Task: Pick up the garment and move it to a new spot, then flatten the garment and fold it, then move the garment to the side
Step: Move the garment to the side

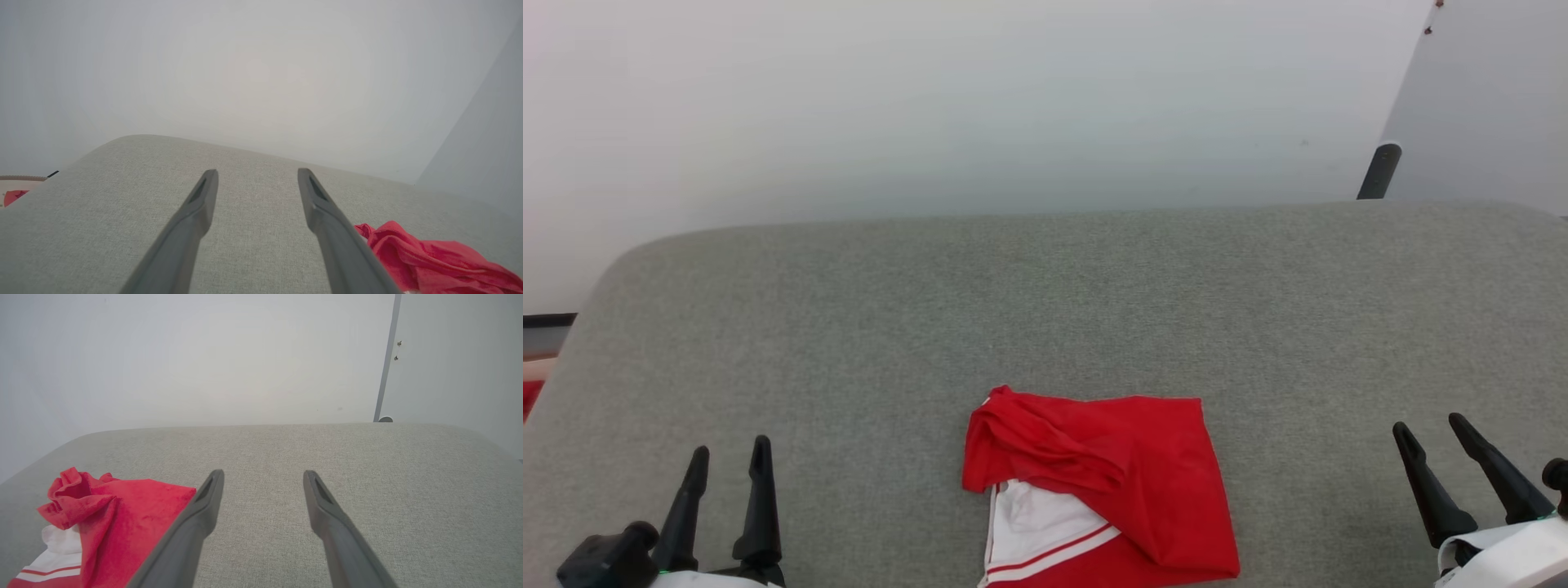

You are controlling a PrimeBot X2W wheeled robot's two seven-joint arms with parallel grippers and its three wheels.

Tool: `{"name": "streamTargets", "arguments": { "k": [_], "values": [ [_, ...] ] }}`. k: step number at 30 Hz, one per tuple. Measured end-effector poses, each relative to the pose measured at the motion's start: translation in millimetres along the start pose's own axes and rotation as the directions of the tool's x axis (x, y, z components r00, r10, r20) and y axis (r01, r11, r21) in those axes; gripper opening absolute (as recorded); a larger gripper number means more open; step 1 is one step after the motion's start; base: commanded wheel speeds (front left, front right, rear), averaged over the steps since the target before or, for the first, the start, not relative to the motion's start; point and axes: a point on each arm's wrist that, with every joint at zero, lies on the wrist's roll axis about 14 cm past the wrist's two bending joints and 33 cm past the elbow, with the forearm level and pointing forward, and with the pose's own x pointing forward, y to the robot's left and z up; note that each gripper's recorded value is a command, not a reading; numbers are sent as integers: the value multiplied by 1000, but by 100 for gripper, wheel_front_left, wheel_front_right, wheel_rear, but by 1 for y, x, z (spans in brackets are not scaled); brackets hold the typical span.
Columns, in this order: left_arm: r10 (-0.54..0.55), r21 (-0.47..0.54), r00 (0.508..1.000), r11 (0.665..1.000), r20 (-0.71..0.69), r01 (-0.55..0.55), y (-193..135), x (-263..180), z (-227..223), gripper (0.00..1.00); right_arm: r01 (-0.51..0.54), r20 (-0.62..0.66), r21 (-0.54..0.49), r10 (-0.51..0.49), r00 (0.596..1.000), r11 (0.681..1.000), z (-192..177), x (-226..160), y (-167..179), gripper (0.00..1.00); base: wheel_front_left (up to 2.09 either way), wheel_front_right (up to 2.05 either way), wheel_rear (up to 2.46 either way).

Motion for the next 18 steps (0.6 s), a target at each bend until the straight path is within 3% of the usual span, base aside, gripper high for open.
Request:
{"name": "streamTargets", "arguments": {
  "k": [10, 18],
  "values": [
    [47, 19, 999, 999, 24, -48, 16, -11, 9, 100, -89, -82, 18, 90, 993, 996, -20, 12, 30, 100, 0, 0, 0],
    [98, 33, 995, 995, 22, -99, 33, -27, 11, 100, -204, -211, 57, 211, 954, 977, -46, 29, 70, 100, 0, 0, 0]
  ]
}}
